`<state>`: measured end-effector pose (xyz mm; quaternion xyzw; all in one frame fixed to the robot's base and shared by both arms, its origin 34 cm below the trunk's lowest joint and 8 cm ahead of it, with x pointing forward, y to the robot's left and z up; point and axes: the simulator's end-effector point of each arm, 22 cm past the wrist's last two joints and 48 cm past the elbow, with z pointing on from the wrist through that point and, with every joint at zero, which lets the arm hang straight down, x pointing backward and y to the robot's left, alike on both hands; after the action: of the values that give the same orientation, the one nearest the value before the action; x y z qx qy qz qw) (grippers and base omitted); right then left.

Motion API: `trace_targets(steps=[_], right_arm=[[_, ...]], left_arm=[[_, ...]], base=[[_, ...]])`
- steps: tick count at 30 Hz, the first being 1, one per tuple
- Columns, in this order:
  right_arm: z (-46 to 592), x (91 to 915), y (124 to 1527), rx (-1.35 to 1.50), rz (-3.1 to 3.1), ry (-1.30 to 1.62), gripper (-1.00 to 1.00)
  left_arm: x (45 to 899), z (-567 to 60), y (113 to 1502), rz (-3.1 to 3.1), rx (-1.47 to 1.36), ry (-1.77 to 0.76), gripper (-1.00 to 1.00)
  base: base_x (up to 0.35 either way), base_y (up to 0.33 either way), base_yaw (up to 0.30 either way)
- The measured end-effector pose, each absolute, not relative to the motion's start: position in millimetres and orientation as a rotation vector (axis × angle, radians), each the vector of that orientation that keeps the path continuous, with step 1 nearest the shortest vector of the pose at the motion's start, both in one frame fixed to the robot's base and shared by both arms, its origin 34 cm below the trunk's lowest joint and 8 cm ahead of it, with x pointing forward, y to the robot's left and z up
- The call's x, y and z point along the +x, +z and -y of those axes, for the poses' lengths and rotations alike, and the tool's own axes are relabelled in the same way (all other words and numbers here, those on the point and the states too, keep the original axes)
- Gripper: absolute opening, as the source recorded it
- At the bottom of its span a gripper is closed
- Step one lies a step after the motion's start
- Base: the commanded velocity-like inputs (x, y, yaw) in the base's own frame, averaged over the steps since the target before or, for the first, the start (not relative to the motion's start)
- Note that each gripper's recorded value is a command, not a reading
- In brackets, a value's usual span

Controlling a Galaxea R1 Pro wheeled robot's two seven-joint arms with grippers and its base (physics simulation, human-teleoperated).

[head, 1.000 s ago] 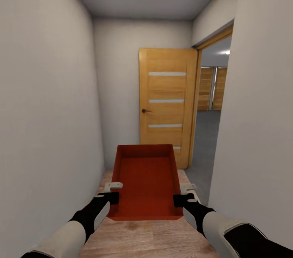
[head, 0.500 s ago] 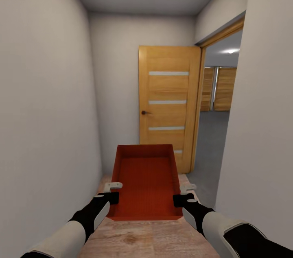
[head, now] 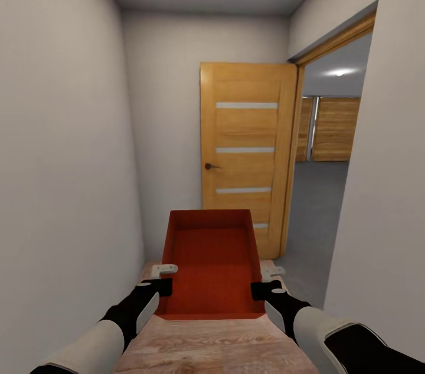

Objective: Move the two storage containers from the living room to the garage. In the garage, place one container on the floor and stack the other container on top of it (either order is fine).

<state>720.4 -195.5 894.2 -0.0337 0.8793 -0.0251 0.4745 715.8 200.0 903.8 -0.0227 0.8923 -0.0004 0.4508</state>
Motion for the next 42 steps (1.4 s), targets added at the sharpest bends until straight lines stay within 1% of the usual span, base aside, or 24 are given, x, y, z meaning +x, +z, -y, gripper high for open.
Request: trace_targets(steps=[15,25,42], right_arm=[[195.5,720.5,894.2,-0.081,-2.15,-0.061,-1.0],[195.5,720.6,894.4,-0.082,-2.149,-0.061,-1.0],[191.6,720.3,895.0,-0.08,-2.148,-0.067,-1.0]], left_arm=[[715.9,-199.9,904.0,-2.205,-0.055,-0.001,-1.0],[716.0,-199.9,904.2,-2.204,-0.055,-0.001,-1.0],[716.6,-203.9,904.6,-2.206,-0.056,0.002,-1.0]], base=[[0.323,0.003,0.0],[0.323,0.089,-0.01],[0.323,0.123,-0.256]])
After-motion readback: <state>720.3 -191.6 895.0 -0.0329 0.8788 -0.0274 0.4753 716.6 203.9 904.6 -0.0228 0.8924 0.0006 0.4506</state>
